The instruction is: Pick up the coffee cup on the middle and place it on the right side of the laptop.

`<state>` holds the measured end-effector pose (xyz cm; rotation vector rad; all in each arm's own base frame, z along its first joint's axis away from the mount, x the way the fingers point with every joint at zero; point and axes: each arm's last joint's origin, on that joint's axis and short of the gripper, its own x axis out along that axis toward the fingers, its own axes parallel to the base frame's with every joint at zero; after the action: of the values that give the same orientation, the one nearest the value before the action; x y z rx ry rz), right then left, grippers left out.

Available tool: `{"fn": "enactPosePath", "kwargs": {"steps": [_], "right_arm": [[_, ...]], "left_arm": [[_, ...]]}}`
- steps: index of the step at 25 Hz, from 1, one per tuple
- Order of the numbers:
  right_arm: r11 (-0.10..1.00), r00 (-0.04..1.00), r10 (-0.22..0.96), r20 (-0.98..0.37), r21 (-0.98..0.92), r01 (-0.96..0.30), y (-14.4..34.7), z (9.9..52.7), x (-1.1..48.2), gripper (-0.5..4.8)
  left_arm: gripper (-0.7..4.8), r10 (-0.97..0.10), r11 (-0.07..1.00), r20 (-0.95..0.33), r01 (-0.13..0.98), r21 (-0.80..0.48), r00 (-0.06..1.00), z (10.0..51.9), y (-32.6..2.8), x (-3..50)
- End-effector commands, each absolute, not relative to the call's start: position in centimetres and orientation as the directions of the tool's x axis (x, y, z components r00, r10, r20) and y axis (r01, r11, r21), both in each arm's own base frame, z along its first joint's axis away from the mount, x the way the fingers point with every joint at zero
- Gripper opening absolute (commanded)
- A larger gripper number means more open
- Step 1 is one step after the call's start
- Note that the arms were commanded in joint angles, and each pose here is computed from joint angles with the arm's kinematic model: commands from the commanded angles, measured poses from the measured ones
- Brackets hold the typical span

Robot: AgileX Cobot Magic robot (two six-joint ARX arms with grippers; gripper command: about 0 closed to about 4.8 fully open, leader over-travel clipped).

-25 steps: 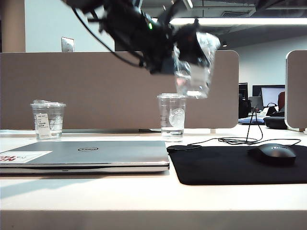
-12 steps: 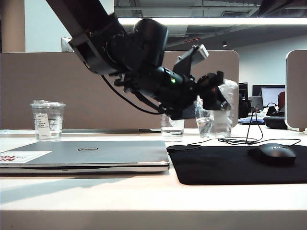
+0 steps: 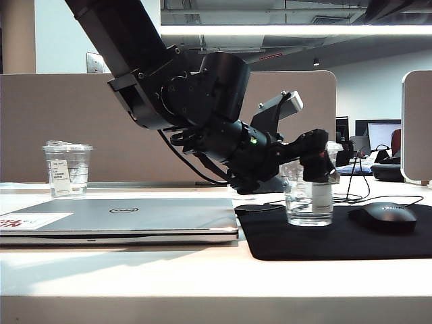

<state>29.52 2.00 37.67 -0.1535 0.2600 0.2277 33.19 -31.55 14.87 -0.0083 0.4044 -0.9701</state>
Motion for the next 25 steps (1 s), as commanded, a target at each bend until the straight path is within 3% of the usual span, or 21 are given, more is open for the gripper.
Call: {"fn": "enactPosePath", "kwargs": {"steps": [1, 8, 18, 25], "right_arm": [[0.963, 0.949, 0.2, -0.245, -0.127, -0.236, 2.0, 38.2, 29.3, -0.05], [0.964, 0.949, 0.197, -0.245, -0.128, -0.233, 2.0, 38.2, 29.3, -0.05], [0.964, 0.95, 0.198, -0.243, -0.128, -0.234, 2.0, 38.3, 29.3, -0.05], [0.964, 0.954, 0.2, -0.225, -0.131, -0.233, 2.0, 38.9, 28.5, -0.05]], "left_arm": [[4.62, -0.801, 0.576, -0.32, 0.797, -0.182, 0.506, 15.2, -31.5, 33.3], [4.68, -0.81, 0.537, -0.414, 0.809, -0.238, 0.416, 15.6, -31.2, 32.5], [4.79, -0.779, 0.552, -0.494, 0.796, -0.248, 0.387, 19.4, -29.9, 30.8], [4.79, -0.653, 0.633, -0.682, 0.733, -0.251, 0.33, 20.4, -28.0, 29.0]]}}
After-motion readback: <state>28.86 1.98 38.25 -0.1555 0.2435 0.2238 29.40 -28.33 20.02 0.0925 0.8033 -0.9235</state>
